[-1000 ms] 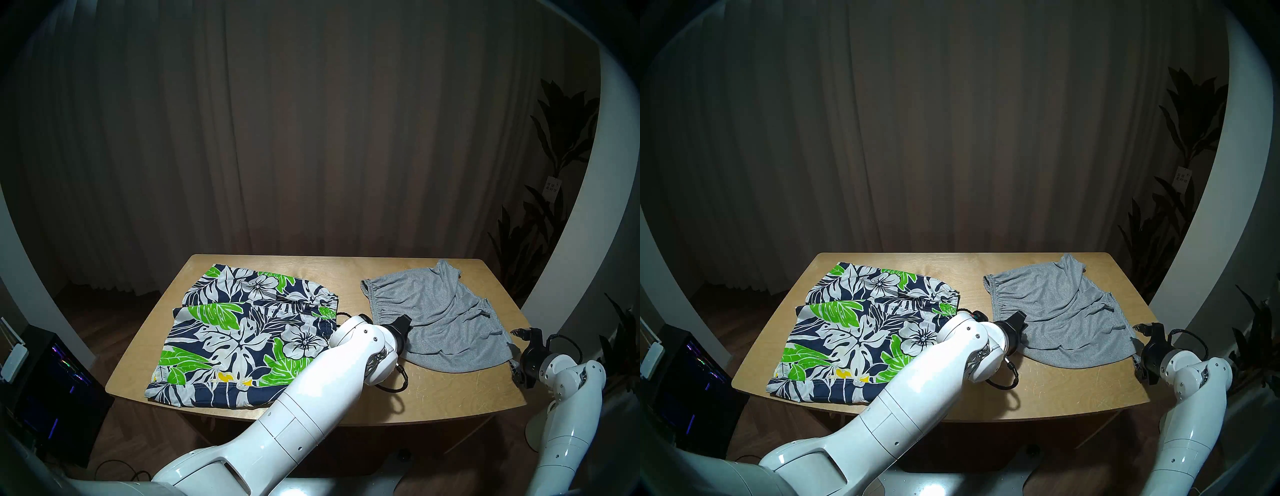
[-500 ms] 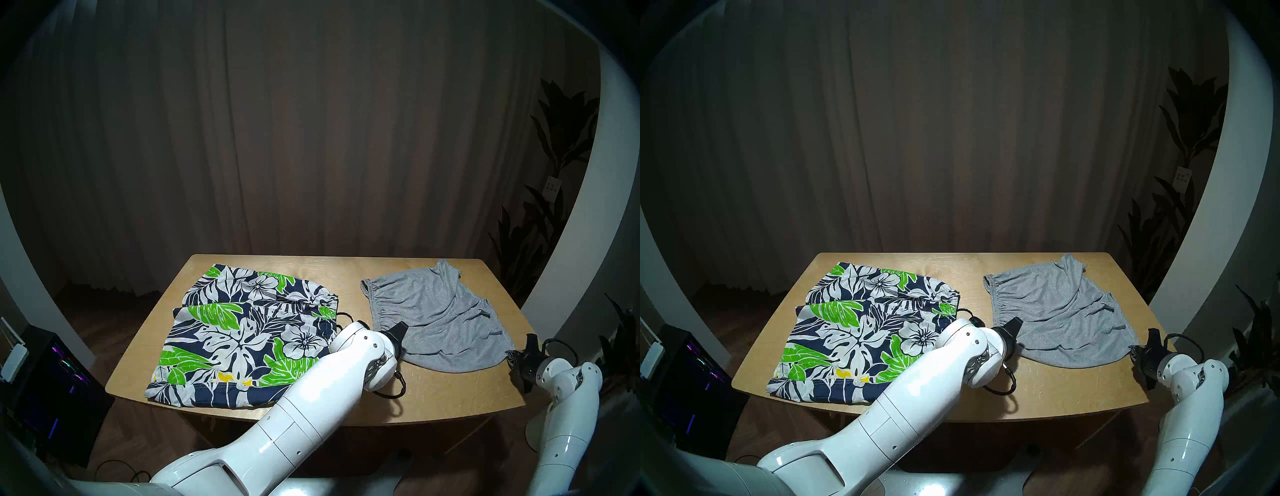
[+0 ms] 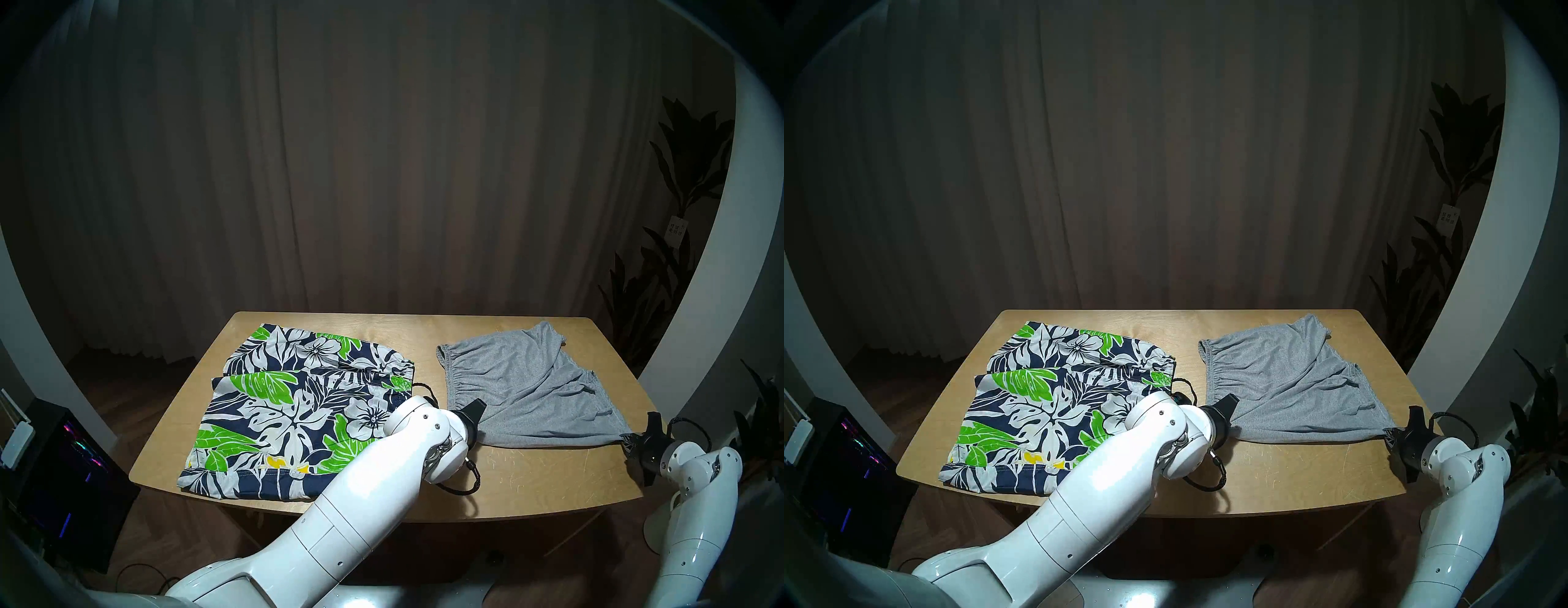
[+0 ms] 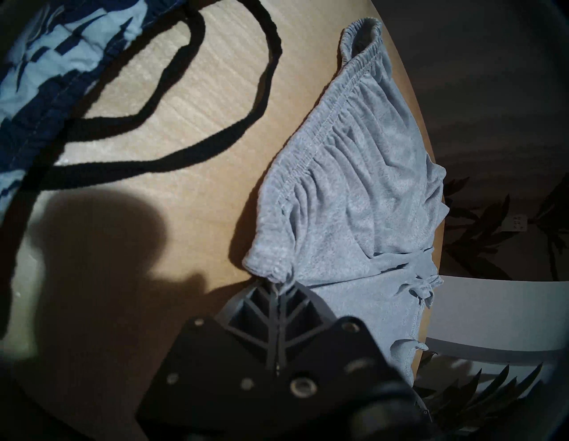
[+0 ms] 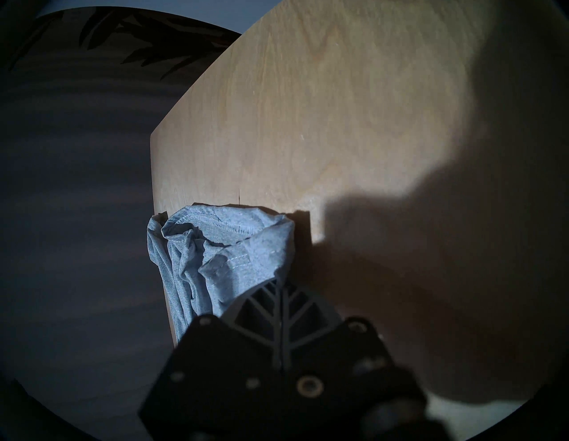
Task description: Fold pants twice and stack them
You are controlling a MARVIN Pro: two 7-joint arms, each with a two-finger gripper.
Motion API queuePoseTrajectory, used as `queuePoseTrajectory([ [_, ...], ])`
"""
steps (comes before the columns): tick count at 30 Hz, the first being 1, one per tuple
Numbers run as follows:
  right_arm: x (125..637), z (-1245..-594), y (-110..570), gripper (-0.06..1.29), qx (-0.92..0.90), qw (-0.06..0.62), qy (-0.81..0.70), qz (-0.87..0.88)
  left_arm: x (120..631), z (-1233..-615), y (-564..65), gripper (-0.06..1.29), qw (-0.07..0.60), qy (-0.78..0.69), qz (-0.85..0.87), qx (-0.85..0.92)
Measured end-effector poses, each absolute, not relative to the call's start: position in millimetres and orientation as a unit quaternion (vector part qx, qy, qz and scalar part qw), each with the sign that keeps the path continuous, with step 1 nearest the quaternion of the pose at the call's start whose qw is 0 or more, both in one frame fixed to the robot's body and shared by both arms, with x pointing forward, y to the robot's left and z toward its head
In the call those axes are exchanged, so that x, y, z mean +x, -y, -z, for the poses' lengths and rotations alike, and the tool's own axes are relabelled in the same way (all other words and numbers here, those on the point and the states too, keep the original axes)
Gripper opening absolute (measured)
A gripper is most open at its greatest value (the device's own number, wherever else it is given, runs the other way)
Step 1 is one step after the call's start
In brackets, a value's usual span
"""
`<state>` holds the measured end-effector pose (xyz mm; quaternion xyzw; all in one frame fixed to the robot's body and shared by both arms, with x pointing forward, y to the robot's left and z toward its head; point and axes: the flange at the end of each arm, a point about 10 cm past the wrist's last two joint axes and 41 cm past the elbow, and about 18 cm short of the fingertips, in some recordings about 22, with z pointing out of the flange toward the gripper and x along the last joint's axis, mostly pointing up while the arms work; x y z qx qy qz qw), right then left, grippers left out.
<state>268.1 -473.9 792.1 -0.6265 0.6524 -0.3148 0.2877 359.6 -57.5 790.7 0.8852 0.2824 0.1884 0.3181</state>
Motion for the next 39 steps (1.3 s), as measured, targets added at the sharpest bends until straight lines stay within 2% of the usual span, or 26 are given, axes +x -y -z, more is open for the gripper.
queuePoseTrajectory([
  [14,245.9,-817.6,451.8,-0.03,-0.641,0.304,-0.637,0.303,342.5,-795.5,31.4,-0.02,0.316,-0.267,-0.175,0.894],
  [25,248.7,-820.2,421.6,-0.03,-0.666,0.308,-0.62,0.278,335.1,-800.8,6.9,-0.02,0.32,-0.276,-0.168,0.891],
  [39,245.0,-835.2,418.1,-0.03,-0.657,0.301,-0.63,0.284,332.2,-809.3,7.3,-0.02,0.328,-0.276,-0.148,0.891],
])
